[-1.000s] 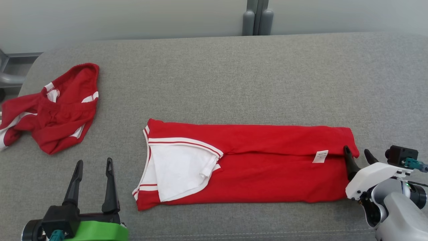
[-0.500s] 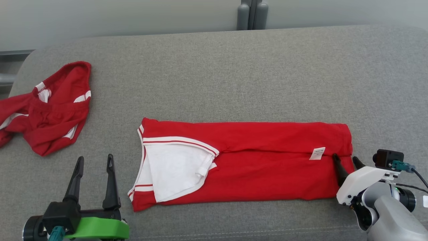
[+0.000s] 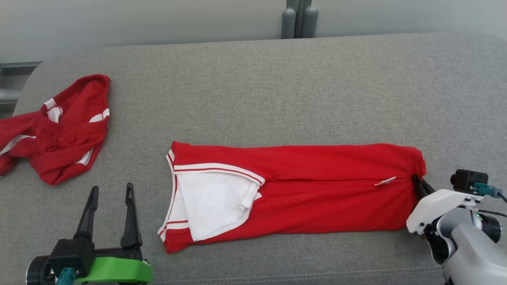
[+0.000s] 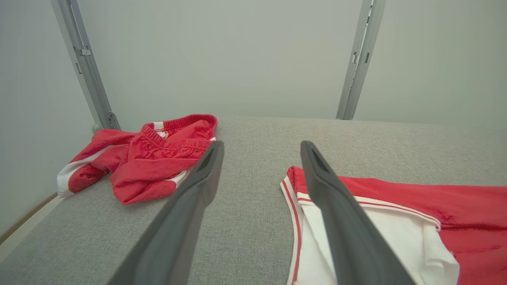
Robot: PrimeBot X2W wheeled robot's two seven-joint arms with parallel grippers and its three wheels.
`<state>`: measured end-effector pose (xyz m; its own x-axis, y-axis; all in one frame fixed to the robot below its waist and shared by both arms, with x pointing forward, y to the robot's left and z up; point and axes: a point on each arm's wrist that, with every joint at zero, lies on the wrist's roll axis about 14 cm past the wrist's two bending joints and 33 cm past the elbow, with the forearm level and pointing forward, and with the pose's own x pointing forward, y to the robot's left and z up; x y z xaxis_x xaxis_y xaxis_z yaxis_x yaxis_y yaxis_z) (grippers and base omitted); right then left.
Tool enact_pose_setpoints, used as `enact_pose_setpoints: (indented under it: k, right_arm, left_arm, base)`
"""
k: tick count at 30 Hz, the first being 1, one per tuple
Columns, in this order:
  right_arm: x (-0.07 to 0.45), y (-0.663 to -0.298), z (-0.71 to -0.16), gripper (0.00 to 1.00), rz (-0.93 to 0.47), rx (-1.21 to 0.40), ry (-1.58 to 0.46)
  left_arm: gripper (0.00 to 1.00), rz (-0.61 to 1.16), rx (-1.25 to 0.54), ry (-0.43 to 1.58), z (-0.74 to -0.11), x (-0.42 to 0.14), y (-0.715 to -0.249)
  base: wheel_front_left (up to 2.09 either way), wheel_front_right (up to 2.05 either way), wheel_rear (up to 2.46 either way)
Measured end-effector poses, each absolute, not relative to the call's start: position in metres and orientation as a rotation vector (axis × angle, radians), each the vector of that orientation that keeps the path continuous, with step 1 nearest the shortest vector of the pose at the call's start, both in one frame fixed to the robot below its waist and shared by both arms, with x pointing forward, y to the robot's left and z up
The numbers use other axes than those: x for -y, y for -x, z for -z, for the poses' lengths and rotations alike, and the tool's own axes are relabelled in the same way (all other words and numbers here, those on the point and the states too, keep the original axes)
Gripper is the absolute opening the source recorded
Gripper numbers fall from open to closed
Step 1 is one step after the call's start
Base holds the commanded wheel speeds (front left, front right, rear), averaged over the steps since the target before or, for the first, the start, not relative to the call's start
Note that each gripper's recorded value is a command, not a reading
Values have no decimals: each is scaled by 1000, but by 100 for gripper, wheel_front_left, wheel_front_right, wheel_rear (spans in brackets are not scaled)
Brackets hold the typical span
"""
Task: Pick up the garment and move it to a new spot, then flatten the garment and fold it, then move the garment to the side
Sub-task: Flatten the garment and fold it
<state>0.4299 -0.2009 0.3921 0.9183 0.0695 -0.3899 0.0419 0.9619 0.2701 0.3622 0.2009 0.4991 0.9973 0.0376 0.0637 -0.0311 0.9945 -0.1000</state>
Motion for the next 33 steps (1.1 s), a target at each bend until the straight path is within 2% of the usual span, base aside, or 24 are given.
enact_pose_setpoints:
  k: [11,15,21,33]
  right_arm:
    - [286,-446,-427,0,120,-316,-172]
    - [298,-450,-438,0,128,-296,-147]
    - [265,-462,-459,0,30,-264,-244]
    - [167,-441,-498,0,-290,-270,-516]
  left_arm:
    - [100,-4,52,114,-494,-189,-370]
    - [100,9,45,117,-492,-184,-374]
    - [100,31,40,126,-490,-176,-377]
    - [100,43,58,130,-497,-173,-375]
  base:
    - [0,0,0]
    - [0,0,0]
    - [0,0,0]
    - [0,0,0]
